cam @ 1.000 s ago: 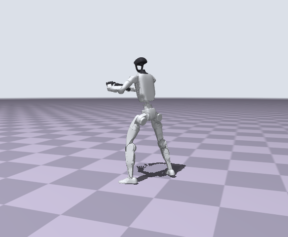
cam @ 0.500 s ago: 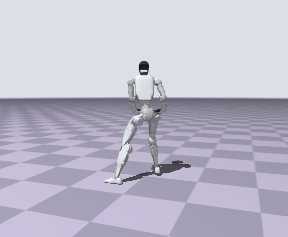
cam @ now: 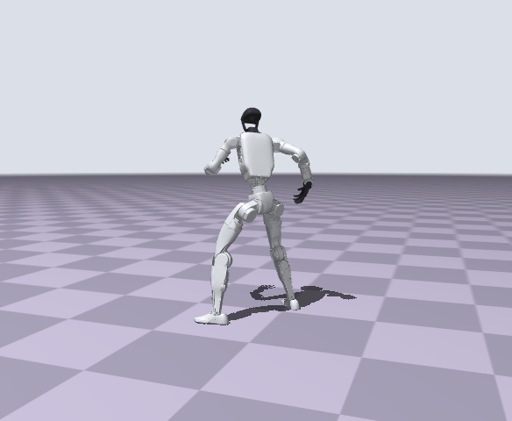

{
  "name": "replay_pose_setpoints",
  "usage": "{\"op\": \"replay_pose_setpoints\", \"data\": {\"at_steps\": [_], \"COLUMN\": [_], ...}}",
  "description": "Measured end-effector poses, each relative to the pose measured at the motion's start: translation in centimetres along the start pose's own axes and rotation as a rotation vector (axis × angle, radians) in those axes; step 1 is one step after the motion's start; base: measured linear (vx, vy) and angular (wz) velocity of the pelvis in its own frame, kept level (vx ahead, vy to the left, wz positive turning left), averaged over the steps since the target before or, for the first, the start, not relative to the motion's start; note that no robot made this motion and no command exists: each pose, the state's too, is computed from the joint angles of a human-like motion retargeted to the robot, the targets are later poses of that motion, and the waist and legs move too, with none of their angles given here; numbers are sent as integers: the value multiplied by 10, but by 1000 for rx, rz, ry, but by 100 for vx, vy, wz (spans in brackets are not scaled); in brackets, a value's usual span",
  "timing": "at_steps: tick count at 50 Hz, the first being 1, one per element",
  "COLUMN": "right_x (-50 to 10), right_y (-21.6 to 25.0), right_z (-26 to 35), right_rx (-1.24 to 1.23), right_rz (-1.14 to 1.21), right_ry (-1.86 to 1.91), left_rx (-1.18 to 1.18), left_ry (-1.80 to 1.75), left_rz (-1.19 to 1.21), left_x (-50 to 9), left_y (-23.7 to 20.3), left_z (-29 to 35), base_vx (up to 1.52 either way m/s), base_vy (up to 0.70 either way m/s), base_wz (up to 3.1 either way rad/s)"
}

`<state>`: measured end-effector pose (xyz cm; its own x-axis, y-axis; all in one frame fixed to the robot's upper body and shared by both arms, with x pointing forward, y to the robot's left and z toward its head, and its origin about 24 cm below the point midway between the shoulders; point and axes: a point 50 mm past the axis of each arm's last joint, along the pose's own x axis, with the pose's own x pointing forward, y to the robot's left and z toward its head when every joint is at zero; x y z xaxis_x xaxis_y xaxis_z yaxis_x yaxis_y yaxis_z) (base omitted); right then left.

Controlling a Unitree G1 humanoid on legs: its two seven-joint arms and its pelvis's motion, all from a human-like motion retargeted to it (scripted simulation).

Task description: Kungfu

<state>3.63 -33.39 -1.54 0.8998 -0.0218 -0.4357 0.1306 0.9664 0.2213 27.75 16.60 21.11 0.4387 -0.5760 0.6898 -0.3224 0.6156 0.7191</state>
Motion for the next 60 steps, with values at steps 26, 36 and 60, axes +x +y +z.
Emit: {"op": "replay_pose_setpoints", "data": {"at_steps": [26,36,60], "right_x": [216,228,-130], "right_y": [313,339,152], "right_z": [-28,53,299], "right_rx": [470,283,-258], "right_rz": [706,911,-32], "right_ry": [280,-43,-2506], "left_rx": [333,404,-1146], "left_ry": [-59,604,1660], "left_rz": [674,781,1825], "left_x": [-18,-144,-388], "left_y": [118,93,-138], "left_z": [45,15,97], "base_vx": [34,-11,-19], "base_vy": [39,-17,-58], "base_wz": [24,-40,-22]}}
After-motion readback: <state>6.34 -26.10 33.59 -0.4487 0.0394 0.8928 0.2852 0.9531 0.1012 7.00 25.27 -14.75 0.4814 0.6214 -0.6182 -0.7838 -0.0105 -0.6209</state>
